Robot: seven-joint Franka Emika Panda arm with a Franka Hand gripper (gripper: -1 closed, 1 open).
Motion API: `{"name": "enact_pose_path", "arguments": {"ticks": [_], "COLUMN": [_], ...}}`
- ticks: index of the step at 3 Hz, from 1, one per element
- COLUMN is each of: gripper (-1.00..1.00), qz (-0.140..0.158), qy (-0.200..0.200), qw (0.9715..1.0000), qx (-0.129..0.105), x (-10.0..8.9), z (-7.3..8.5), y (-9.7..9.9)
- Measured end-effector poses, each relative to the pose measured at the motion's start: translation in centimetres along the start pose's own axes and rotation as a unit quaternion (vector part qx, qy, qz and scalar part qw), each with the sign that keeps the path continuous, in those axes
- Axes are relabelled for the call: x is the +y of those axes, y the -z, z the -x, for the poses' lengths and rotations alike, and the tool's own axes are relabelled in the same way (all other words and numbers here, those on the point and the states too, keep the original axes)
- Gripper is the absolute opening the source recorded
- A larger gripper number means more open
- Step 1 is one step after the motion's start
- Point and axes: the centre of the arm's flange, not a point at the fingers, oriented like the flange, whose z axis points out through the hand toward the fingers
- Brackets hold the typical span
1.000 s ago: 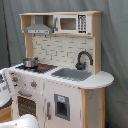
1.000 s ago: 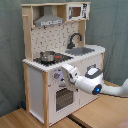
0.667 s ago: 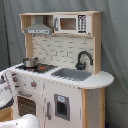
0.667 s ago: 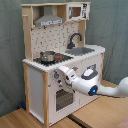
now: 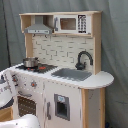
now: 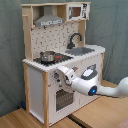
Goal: Play with the kitchen
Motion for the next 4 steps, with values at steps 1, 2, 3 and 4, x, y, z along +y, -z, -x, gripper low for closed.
{"name": "enact_pose_path", "arguments": {"ticks": [1,2,3,4], "gripper": [-1.0,-1.0,-1.0,-1.0], "qz": [0.007,0.008,0.009,0.01], "qy": [0.05,0.104,0.161,0.212], "qw": [0.9987,0.9945,0.9869,0.9773], "qx": [0.003,0.002,0.001,0.0], "x": [0.49,0.51,0.52,0.51], "z": [-0.23,-0.25,-0.3,-0.36], "y": [-0.02,-0.02,-0.01,-0.01]}}
